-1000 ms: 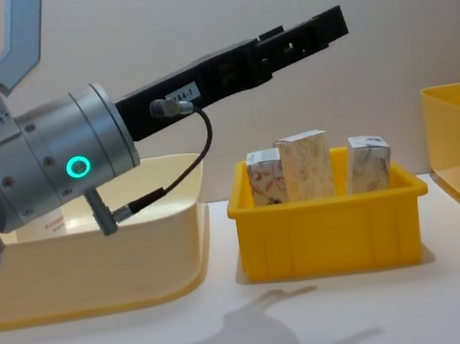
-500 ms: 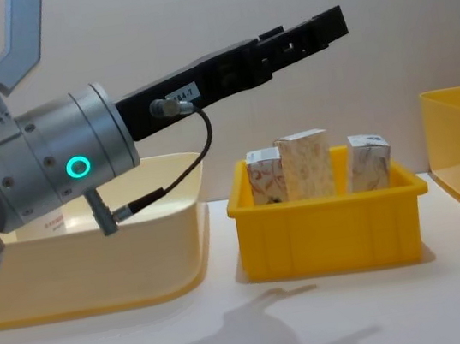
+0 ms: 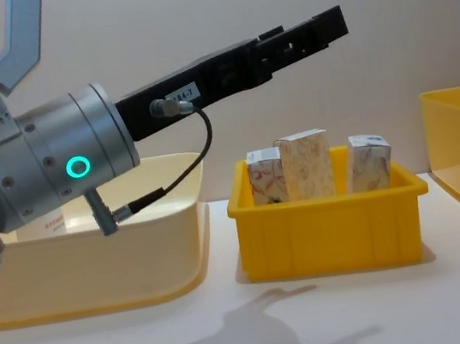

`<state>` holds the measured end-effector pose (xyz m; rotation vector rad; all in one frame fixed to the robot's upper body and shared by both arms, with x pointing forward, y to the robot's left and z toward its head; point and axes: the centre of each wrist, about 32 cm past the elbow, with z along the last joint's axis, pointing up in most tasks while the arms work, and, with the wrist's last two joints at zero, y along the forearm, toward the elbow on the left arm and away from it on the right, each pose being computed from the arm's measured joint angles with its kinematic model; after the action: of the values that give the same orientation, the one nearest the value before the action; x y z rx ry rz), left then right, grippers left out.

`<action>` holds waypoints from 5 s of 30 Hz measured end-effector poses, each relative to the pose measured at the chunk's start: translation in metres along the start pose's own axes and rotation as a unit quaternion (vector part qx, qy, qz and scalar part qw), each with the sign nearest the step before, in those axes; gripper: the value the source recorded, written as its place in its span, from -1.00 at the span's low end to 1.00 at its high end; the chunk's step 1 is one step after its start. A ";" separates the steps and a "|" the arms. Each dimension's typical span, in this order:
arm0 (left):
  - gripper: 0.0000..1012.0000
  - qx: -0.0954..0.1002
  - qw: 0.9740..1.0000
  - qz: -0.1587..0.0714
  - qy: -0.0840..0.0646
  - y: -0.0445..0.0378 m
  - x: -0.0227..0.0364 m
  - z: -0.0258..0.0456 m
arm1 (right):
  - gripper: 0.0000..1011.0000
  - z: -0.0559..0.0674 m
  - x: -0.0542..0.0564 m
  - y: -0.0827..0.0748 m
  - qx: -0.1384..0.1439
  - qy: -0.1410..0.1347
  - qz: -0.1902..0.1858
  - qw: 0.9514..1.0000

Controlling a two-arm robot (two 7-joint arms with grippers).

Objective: Bimanual collaborative sorting of washing and personal care products

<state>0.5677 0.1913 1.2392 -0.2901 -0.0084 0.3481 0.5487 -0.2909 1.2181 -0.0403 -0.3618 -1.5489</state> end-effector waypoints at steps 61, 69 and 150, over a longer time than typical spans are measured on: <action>0.98 0.119 0.936 0.294 -0.155 0.0345 -0.0536 -0.0230 | 0.98 0.007 -0.058 -0.107 -0.046 0.127 0.162 0.977; 0.98 0.126 0.917 0.331 -0.183 0.0389 -0.0621 -0.0255 | 0.98 0.007 -0.057 -0.107 -0.046 0.127 0.162 0.977; 0.98 0.129 0.904 0.355 -0.201 0.0416 -0.0673 -0.0270 | 0.98 -0.001 -0.102 -0.014 -0.076 0.130 0.185 0.971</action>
<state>0.4920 0.1984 1.2044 0.0611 -0.2676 1.1237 0.5369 -0.1935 1.1883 -0.0214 -0.0228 -1.1901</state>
